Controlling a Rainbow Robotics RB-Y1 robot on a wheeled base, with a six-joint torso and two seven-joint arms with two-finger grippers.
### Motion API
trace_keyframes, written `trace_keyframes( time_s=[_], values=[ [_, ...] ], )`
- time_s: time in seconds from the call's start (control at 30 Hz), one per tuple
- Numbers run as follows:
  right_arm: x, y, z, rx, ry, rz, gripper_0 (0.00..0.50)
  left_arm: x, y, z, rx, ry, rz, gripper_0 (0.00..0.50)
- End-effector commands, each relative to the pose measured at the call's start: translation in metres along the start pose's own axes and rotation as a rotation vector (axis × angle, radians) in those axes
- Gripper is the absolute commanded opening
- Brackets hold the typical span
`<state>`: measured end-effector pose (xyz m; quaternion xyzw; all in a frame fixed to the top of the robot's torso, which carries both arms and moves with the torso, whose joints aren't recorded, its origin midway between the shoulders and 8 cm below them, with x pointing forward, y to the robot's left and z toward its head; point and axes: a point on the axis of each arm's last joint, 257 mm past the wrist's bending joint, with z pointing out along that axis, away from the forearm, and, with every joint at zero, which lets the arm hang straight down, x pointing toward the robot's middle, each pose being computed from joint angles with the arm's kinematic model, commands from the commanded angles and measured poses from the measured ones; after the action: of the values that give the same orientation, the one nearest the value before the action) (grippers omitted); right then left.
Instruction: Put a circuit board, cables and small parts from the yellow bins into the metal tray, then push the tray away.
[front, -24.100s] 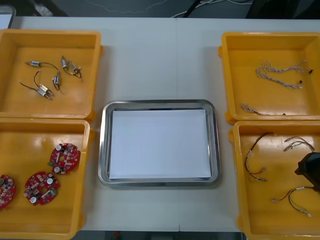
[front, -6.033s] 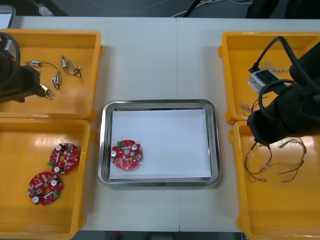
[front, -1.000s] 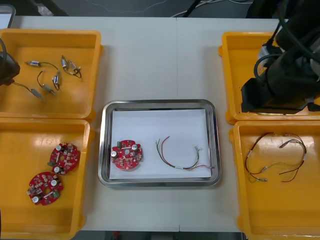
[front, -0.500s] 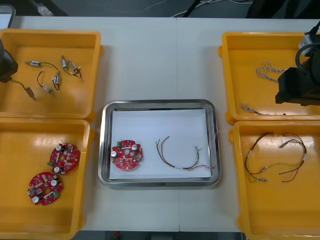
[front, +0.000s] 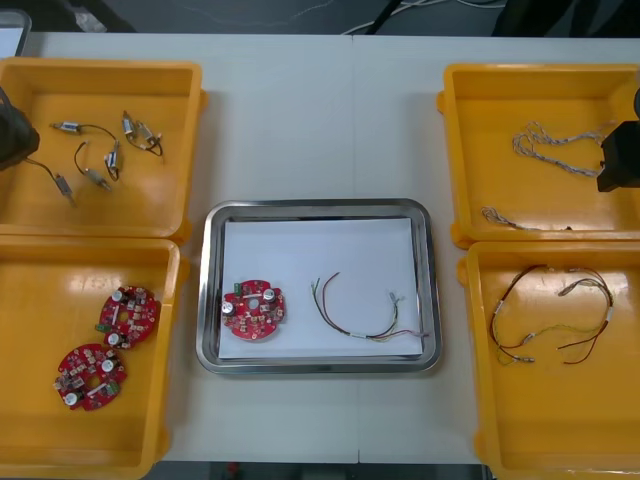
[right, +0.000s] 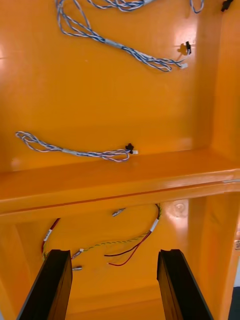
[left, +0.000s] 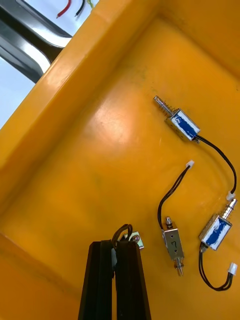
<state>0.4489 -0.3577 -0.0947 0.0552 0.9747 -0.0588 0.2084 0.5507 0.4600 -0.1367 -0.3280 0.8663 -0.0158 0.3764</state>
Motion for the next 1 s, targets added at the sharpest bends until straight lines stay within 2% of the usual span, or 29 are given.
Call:
trace_keyframes(
  time_s=[0.03,0.2,0.4,0.57,0.6,0.63,0.67,0.7,0.73,0.77,0.83,0.87,0.9,1.0],
  values=[
    [-0.019,-0.022,-0.008,0.018,-0.049,-0.021,0.5,-0.005,0.003,0.01,-0.015,-0.043,0.116,0.0],
    [-0.033,-0.022,-0.002,-0.018,-0.071,-0.1,0.5,-0.003,0.006,0.022,-0.041,-0.066,0.125,0.0],
    [-0.052,-0.02,0.01,-0.077,-0.094,-0.183,0.5,0.001,0.008,0.038,-0.032,-0.092,0.129,0.0],
    [-0.062,-0.014,0.024,-0.127,-0.089,-0.257,0.5,0.002,0.008,0.04,-0.031,-0.091,0.13,0.001],
    [-0.064,-0.012,0.026,-0.134,-0.088,-0.273,0.5,0.002,0.007,0.039,-0.03,-0.092,0.129,0.016],
    [-0.064,-0.01,0.03,-0.142,-0.083,-0.29,0.5,0.002,0.008,0.04,-0.032,-0.09,0.13,0.067],
    [-0.064,-0.01,0.03,-0.142,-0.083,-0.29,0.5,0.002,0.008,0.04,-0.032,-0.09,0.13,0.067],
    [-0.066,-0.006,0.035,-0.151,-0.076,-0.319,0.5,0.002,0.008,0.04,-0.032,-0.09,0.13,0.196],
    [-0.067,-0.005,0.037,-0.15,-0.075,-0.337,0.5,0.002,0.008,0.04,-0.032,-0.09,0.13,0.282],
    [-0.067,-0.004,0.039,-0.147,-0.07,-0.349,0.5,0.003,0.008,0.04,-0.03,-0.089,0.129,0.313],
    [-0.068,0.003,0.048,-0.133,-0.066,-0.405,0.5,0.003,0.007,0.04,-0.026,-0.088,0.13,0.43],
    [-0.068,0.004,0.05,-0.129,-0.067,-0.416,0.5,0.003,0.007,0.04,-0.026,-0.088,0.13,0.451],
    [-0.067,0.008,0.055,-0.124,-0.061,-0.431,0.5,0.003,0.007,0.04,-0.024,-0.086,0.127,0.496],
    [-0.062,0.02,0.064,-0.124,-0.053,-0.455,0.5,0.004,0.005,0.04,-0.02,-0.084,0.128,0.5]
  ],
)
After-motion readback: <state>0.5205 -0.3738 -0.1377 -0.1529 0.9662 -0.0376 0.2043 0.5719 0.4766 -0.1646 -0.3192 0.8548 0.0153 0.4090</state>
